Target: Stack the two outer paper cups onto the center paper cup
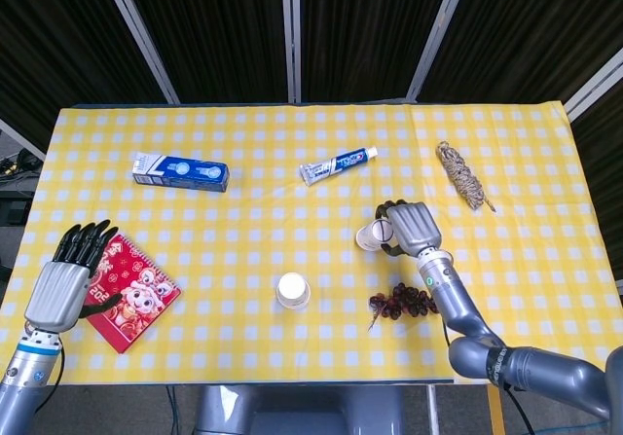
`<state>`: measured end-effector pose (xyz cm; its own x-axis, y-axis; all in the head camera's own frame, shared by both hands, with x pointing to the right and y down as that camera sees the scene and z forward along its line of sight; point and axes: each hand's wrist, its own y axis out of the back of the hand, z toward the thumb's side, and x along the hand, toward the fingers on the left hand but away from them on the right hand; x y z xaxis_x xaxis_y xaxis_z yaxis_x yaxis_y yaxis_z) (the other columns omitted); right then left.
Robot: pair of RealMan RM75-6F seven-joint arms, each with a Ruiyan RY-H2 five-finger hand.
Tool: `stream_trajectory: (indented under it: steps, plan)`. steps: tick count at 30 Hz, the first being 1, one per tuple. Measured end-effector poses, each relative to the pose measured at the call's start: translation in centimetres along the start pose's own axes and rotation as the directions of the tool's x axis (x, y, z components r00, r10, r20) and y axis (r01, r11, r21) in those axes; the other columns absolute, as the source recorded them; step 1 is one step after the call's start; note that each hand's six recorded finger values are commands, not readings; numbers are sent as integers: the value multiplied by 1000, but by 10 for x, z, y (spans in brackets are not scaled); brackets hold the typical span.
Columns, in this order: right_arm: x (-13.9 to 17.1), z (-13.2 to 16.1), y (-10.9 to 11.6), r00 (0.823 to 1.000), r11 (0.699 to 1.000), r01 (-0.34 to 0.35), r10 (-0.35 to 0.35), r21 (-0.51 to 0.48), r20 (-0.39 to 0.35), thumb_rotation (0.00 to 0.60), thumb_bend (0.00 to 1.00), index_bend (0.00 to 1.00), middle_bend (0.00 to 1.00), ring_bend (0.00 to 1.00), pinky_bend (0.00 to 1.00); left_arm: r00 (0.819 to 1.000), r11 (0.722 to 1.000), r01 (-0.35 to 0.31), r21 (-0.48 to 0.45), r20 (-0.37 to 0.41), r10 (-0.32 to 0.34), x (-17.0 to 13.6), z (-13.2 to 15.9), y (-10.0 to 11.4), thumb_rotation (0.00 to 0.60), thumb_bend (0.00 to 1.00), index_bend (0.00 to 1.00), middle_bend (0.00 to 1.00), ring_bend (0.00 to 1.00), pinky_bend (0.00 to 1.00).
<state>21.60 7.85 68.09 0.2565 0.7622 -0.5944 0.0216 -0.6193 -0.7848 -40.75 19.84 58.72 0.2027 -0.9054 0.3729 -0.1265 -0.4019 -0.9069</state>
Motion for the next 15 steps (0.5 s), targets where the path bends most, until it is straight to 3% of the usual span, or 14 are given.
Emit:
stream_trajectory:
  steps: [8, 15]
  plan:
    - [26, 31, 32, 996, 999, 14, -17, -37, -91, 600, 210, 506, 353, 344, 546, 1000, 1000, -1, 11, -12, 1, 1, -3, 0, 600, 123, 0, 0, 0, 0]
    - [67, 69, 67, 977, 995, 10, -31, -97, -210, 600, 209, 509, 353, 344, 546, 1000, 1000, 4, 14, -17, -3, 1, -3, -1, 600, 123, 0, 0, 0, 0]
